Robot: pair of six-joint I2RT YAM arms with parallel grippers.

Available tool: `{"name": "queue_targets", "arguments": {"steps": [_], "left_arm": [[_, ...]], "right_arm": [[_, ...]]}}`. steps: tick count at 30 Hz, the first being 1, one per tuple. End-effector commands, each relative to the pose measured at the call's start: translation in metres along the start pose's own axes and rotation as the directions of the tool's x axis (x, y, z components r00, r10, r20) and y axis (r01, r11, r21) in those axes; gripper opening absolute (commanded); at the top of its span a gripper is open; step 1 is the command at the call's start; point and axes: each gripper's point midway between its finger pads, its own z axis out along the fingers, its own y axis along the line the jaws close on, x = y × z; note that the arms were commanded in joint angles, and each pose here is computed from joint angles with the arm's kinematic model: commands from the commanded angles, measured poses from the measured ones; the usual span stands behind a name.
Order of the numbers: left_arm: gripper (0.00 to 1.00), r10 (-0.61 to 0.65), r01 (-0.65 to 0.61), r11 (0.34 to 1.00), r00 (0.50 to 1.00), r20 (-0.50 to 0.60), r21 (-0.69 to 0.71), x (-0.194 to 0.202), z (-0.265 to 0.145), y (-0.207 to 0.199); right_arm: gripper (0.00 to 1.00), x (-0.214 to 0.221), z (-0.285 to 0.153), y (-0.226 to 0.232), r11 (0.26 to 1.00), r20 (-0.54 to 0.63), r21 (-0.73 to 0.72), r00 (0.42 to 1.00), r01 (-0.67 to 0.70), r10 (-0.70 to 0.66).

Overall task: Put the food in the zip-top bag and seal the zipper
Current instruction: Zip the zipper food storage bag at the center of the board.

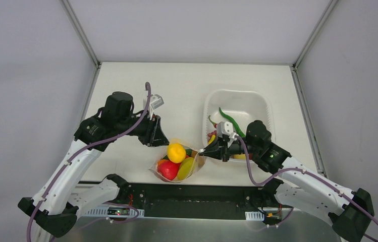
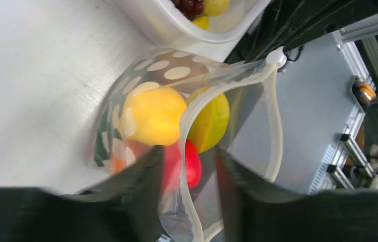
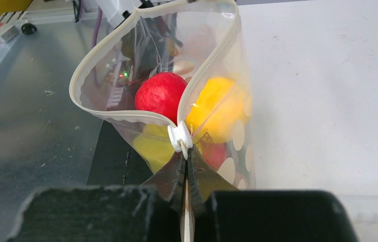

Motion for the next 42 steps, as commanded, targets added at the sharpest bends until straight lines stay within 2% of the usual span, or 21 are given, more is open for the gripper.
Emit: {"name": "queue_targets", "arguments": {"steps": [1,3,8,11,17,21,27,32,36,40,42], "left_arm": [[0.54,0.056,-0.052,0.99,0.998,0.023,-0.13,-0.004,-0.017,0.013],[0.63,0.066,-0.055,0.975,0.997,0.043,-0.213,-0.003,-0.024,0.025],[0.78,0.114,-0.084,0.954,0.989,0.09,-0.286,0.004,-0.037,0.035],[0.8,0.145,-0.107,0.953,0.983,0.114,-0.283,0.008,-0.041,0.033],[0.85,0.256,-0.224,0.954,0.955,0.151,-0.2,0.019,-0.031,0.027],[0.86,0.322,-0.289,0.936,0.934,0.154,-0.202,0.024,-0.031,0.029],[0.83,0.381,-0.323,0.906,0.905,0.19,-0.275,0.007,-0.026,0.043],[0.85,0.477,-0.374,0.846,0.85,0.226,-0.379,-0.006,-0.028,0.061],[0.83,0.538,-0.462,0.821,0.822,0.186,-0.335,0.0,-0.02,0.058],[0.73,0.588,-0.559,0.806,0.795,0.151,-0.195,0.01,-0.007,0.043],[0.61,0.595,-0.575,0.803,0.788,0.161,-0.157,0.011,-0.003,0.038]], "right_arm": [[0.0,-0.034,-0.001,-0.014,0.992,0.092,0.104,0.994,-0.075,0.065],[0.0,-0.032,-0.001,-0.023,0.98,0.098,0.154,0.989,-0.124,0.11],[0.0,-0.026,-0.004,-0.049,0.936,0.116,0.298,0.98,-0.188,0.16],[0.0,-0.029,-0.008,-0.065,0.901,0.146,0.366,0.97,-0.235,0.193],[0.0,-0.018,-0.009,-0.082,0.874,0.125,0.386,0.955,-0.295,0.268],[0.0,-0.014,-0.012,-0.088,0.866,0.121,0.398,0.953,-0.302,0.276],[0.0,-0.015,-0.011,-0.081,0.887,0.111,0.356,0.956,-0.293,0.271],[0.0,-0.016,-0.011,-0.074,0.903,0.104,0.328,0.96,-0.279,0.258],[0.0,-0.015,-0.011,-0.071,0.909,0.099,0.315,0.962,-0.273,0.255],[0.0,-0.015,-0.009,-0.07,0.914,0.093,0.3,0.962,-0.273,0.256],[0.0,-0.016,-0.009,-0.07,0.914,0.094,0.3,0.962,-0.271,0.254]]}}
